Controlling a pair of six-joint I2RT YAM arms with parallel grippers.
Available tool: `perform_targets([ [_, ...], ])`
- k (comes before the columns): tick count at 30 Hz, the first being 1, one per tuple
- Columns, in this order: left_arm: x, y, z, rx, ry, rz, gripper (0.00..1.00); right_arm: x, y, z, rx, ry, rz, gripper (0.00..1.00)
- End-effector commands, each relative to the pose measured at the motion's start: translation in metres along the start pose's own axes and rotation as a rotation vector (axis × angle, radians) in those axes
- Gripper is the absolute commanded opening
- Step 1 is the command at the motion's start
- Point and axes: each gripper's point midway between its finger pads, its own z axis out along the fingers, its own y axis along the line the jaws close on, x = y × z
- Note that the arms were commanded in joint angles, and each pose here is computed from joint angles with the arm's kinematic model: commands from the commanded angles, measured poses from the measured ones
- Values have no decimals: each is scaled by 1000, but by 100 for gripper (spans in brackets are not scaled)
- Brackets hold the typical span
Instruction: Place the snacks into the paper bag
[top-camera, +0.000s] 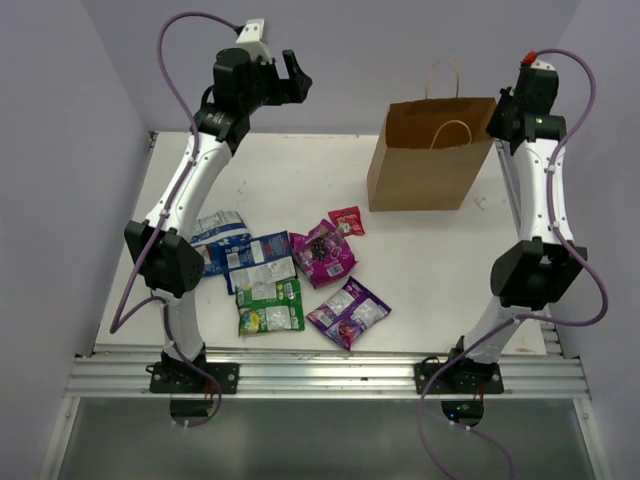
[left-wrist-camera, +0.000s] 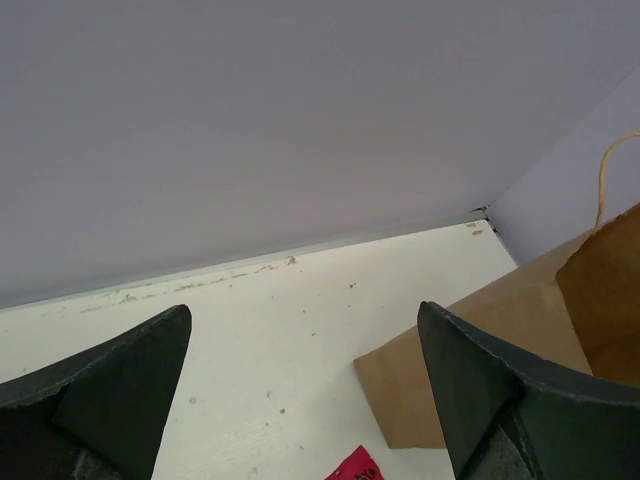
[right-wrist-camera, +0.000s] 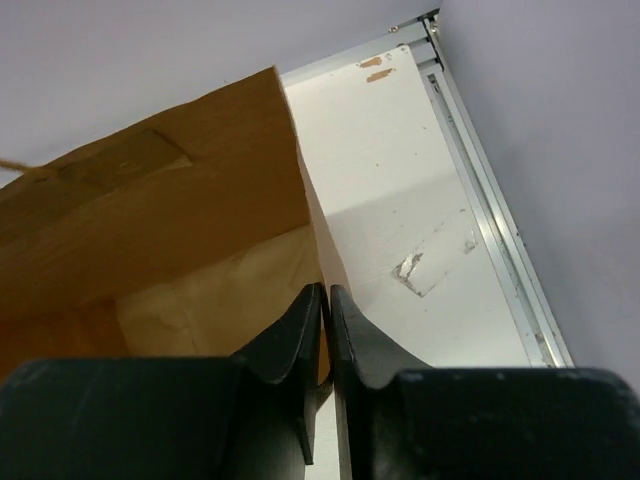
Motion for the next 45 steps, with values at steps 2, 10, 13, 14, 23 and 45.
perform_targets([
  [2, -13, -3, -2, 32, -37, 36, 100, 2, -2, 4, 16, 9, -21, 16],
  [10, -7, 1, -3, 20, -26, 43, 100, 9, -3, 10, 18, 29, -30, 0],
  [13, -6, 1, -3, 21, -23, 43, 100, 9, -5, 9, 28, 28, -36, 0],
  [14, -5, 1, -3, 19, -22, 42, 100, 10, -6, 9, 33, 29, -38, 0],
  [23, -1, 1, -2, 26, -13, 42, 100, 12, -6, 11, 34, 35, -38, 0],
  [45, 116, 23, -11, -44, 238, 87, 100, 14, -5, 14, 29, 44, -38, 0],
])
